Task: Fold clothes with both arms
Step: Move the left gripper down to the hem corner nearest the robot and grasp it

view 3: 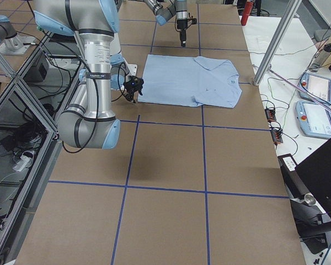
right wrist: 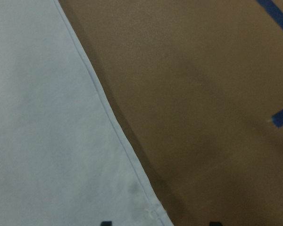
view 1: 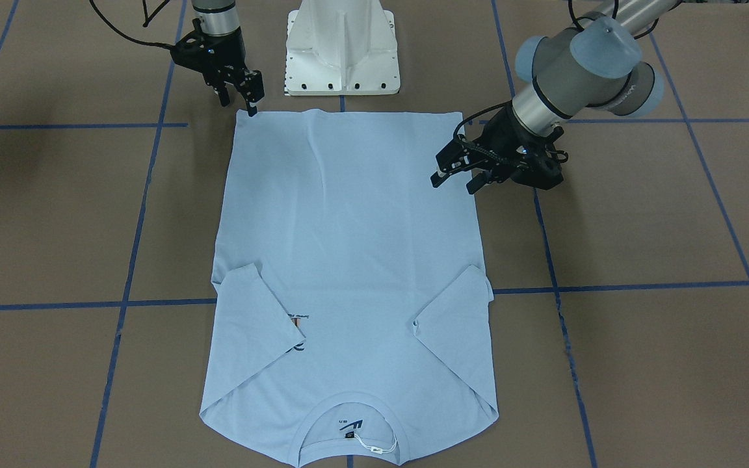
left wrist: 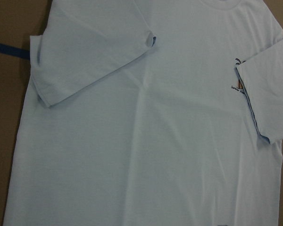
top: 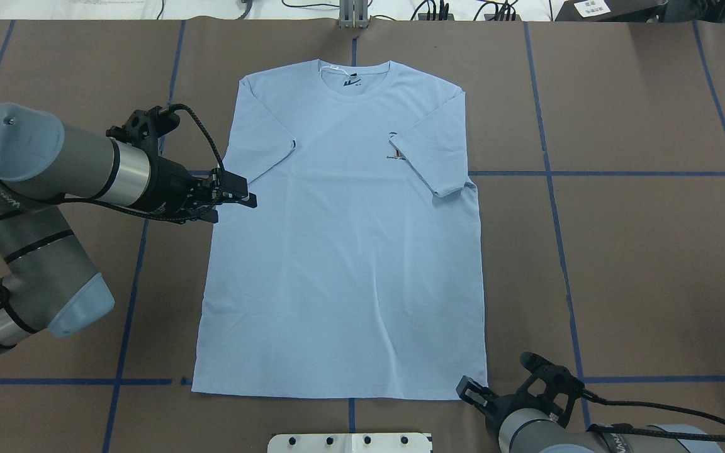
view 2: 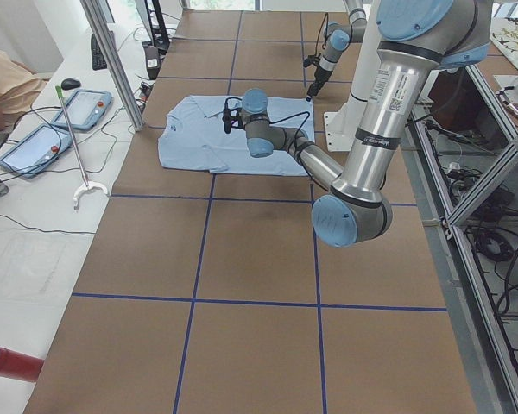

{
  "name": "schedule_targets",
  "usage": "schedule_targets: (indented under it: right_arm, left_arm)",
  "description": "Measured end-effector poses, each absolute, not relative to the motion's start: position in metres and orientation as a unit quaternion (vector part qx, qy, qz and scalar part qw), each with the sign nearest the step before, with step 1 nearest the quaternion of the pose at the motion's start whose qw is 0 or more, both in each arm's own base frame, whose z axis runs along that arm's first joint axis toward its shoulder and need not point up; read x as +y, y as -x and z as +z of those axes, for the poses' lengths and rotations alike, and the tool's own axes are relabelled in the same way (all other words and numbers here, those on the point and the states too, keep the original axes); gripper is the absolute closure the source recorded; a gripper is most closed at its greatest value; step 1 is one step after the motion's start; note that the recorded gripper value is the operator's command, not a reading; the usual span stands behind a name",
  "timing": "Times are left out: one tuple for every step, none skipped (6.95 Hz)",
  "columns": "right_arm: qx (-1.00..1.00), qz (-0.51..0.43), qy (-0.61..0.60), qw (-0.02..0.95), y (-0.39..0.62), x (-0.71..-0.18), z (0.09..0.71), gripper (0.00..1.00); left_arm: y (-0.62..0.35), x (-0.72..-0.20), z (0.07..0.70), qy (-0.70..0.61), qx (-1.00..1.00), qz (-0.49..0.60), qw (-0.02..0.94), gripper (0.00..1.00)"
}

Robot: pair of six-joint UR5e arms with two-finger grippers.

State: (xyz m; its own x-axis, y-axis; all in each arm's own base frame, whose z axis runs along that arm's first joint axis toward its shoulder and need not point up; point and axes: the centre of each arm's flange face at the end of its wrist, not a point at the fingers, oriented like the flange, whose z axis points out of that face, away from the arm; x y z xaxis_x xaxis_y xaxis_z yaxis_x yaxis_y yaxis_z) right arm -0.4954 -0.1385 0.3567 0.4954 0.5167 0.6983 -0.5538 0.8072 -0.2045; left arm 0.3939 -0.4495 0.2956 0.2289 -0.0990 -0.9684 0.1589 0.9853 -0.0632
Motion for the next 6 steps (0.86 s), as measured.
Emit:
schedule_targets:
  right_arm:
    - [-0.397, 0.310, -0.022, 0.864, 0.4956, -0.1394, 0.3549, 1.00]
    - [-0.398, 0.310, -0.021, 0.863, 0.4963, -0.1394, 0.3538, 1.00]
    - [-0.397, 0.310, -0.022, 0.864, 0.4983, -0.1394, 0.3547, 1.00]
    - [-0.394, 0.310, -0.023, 0.865, 0.5003, -0.1398, 0.3579, 1.00]
    - [-0.395, 0.311, -0.022, 0.864, 0.4993, -0.1405, 0.3563, 1.00]
    - [-0.400, 0.312, -0.021, 0.861, 0.4957, -0.1418, 0.3502, 1.00]
  left_arm:
    - [-0.3936, -0.4495, 0.2957, -0.024, 0.615, -0.082, 0.783, 0.11]
    - [-0.3930, -0.4495, 0.2965, -0.024, 0.615, -0.083, 0.784, 0.11]
    - [-0.3926, -0.4492, 0.2977, -0.024, 0.614, -0.083, 0.784, 0.10]
    - [-0.3921, -0.4489, 0.2981, -0.025, 0.614, -0.083, 0.784, 0.09]
    - [-0.3913, -0.4483, 0.2972, -0.024, 0.615, -0.084, 0.784, 0.01]
    - [-0.3912, -0.4474, 0.2938, -0.017, 0.617, -0.093, 0.781, 0.01]
